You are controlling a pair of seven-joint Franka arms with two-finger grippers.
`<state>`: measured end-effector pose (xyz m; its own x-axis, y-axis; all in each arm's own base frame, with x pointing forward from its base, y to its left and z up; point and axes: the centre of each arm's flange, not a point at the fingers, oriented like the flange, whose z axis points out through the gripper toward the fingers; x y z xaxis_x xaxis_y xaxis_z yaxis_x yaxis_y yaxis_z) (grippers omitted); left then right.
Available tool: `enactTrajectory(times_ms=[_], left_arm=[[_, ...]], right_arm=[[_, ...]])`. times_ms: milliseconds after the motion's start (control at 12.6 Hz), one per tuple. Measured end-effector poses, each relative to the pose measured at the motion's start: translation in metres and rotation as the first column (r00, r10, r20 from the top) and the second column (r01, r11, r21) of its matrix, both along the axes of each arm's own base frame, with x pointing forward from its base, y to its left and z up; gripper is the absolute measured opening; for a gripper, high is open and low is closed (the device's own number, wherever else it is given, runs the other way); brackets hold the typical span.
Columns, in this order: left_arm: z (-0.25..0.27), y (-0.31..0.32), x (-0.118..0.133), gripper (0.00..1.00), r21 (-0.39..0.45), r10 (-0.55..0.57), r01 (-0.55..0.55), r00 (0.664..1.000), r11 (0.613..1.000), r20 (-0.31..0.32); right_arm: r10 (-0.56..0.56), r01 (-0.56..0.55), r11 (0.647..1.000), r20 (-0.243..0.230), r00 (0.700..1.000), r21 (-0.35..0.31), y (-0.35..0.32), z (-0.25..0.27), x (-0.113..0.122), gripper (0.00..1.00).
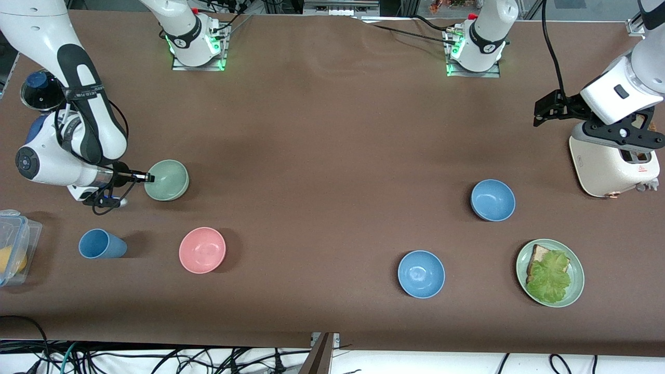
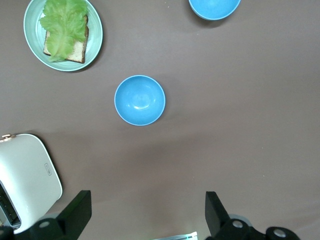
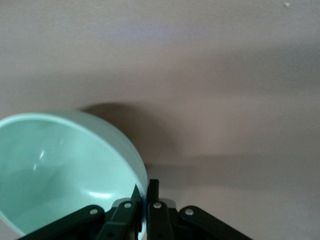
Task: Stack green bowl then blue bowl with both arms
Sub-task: 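Close the right gripper on the pale green bowl's rim, then slide the pale green bowl with the right gripper toward the table's middle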
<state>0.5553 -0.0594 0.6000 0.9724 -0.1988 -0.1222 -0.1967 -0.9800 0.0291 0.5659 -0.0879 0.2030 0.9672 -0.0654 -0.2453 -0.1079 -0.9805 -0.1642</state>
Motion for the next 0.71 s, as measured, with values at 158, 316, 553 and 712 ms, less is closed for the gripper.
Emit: enactTrajectory(times_ms=[158,316,553,712], left_arm=[[0.0,-0.003,-0.001,1.0,0.0,-0.004,0.004,1.0,1.0,-0.003],[0.0,-0.003,-0.001,1.0,0.0,-0.005,0.005,1.0,1.0,-0.004],[0.0,-0.003,-0.001,1.0,0.0,-0.005,0.005,1.0,1.0,-0.004],[0.0,-0.003,-0.001,1.0,0.0,-0.005,0.005,1.0,1.0,-0.004]], right_arm=[[0.011,-0.011,1.0,-0.004,1.0,0.019,0.007,0.017,0.008,0.04],[0.014,-0.013,0.999,-0.022,1.0,0.049,0.023,0.054,0.027,0.04],[-0.034,0.036,0.997,-0.037,0.999,0.069,0.09,0.11,0.055,0.04],[-0.068,0.07,0.995,-0.042,0.997,0.071,0.165,0.13,0.061,0.04]])
